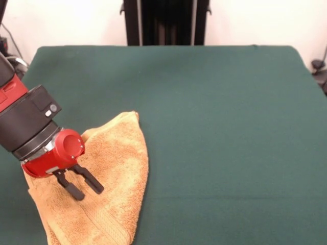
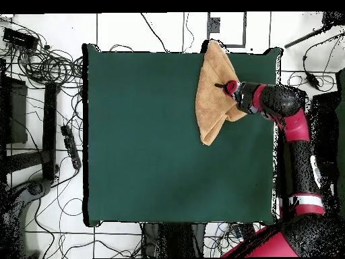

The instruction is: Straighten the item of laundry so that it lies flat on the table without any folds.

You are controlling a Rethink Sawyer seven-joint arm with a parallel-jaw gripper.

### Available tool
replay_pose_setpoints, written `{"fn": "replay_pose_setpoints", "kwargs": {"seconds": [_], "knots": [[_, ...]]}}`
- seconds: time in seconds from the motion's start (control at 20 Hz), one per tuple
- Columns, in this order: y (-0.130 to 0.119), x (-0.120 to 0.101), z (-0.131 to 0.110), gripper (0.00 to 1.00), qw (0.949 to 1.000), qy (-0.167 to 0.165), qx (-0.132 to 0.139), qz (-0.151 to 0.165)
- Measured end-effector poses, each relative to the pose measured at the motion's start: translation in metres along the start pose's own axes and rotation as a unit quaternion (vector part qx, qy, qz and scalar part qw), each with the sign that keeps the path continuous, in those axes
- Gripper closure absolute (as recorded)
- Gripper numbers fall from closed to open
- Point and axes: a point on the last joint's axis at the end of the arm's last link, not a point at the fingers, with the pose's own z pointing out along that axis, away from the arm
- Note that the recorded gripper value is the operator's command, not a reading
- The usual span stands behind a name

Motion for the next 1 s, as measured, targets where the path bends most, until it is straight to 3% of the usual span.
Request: {"fn": "replay_pose_setpoints", "kwargs": {"seconds": [1.0], "knots": [[-0.0072, -0.0006, -0.0072, 0.00, 0.9999, 0.016, -0.004, 0.003]]}}
